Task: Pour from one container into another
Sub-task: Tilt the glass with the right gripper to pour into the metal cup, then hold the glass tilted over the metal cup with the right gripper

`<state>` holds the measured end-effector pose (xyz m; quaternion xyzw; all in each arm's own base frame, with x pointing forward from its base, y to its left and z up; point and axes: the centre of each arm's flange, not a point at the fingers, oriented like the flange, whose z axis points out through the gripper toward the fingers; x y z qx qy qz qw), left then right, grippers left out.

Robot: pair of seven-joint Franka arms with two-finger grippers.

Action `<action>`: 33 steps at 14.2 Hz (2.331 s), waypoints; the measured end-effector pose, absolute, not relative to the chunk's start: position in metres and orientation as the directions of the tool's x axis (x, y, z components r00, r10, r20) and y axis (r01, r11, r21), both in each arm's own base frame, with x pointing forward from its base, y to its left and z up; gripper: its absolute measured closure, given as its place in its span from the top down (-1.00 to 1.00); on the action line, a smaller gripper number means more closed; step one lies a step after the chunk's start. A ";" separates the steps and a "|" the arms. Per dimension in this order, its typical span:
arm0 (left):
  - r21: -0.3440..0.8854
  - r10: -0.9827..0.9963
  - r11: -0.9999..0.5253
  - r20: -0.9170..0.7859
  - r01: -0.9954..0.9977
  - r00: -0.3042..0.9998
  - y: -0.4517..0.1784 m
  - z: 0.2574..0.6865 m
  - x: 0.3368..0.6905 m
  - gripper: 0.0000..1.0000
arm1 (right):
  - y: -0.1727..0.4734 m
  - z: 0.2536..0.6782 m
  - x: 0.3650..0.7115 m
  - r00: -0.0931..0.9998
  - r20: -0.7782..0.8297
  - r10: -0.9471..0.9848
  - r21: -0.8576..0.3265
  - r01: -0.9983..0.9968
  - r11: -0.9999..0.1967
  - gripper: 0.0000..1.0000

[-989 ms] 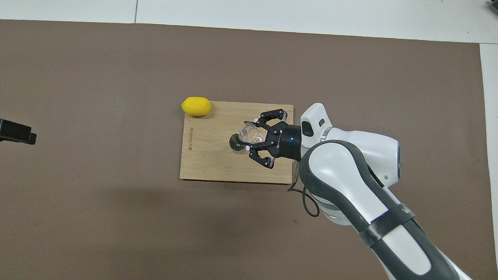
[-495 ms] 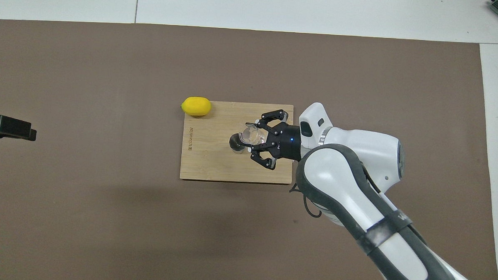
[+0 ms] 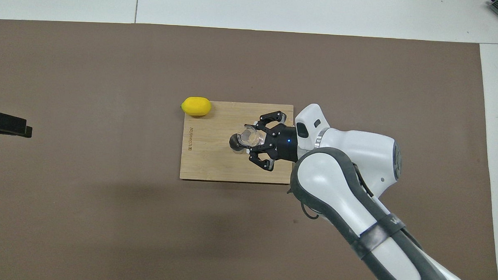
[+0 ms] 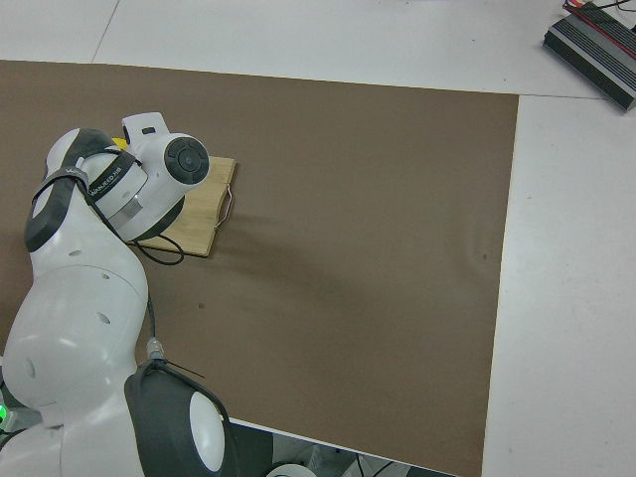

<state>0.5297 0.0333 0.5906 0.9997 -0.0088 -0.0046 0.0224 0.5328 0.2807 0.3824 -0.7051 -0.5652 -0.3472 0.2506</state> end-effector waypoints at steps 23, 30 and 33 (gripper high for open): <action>0.044 0.063 -0.997 -0.012 0.063 0.998 0.029 0.607 0.535 1.00 | 0.283 0.385 0.528 0.107 0.712 0.694 0.050 0.978 -0.202 -0.02; 0.043 0.066 -0.997 -0.004 0.067 0.998 0.025 0.630 0.539 1.00 | 0.280 0.385 0.530 0.143 0.697 0.703 0.029 0.974 -0.227 -0.02; 0.043 0.047 -0.998 -0.004 0.048 0.999 0.013 0.629 0.542 1.00 | 0.280 0.386 0.530 0.162 0.690 0.705 0.016 0.971 -0.239 -0.02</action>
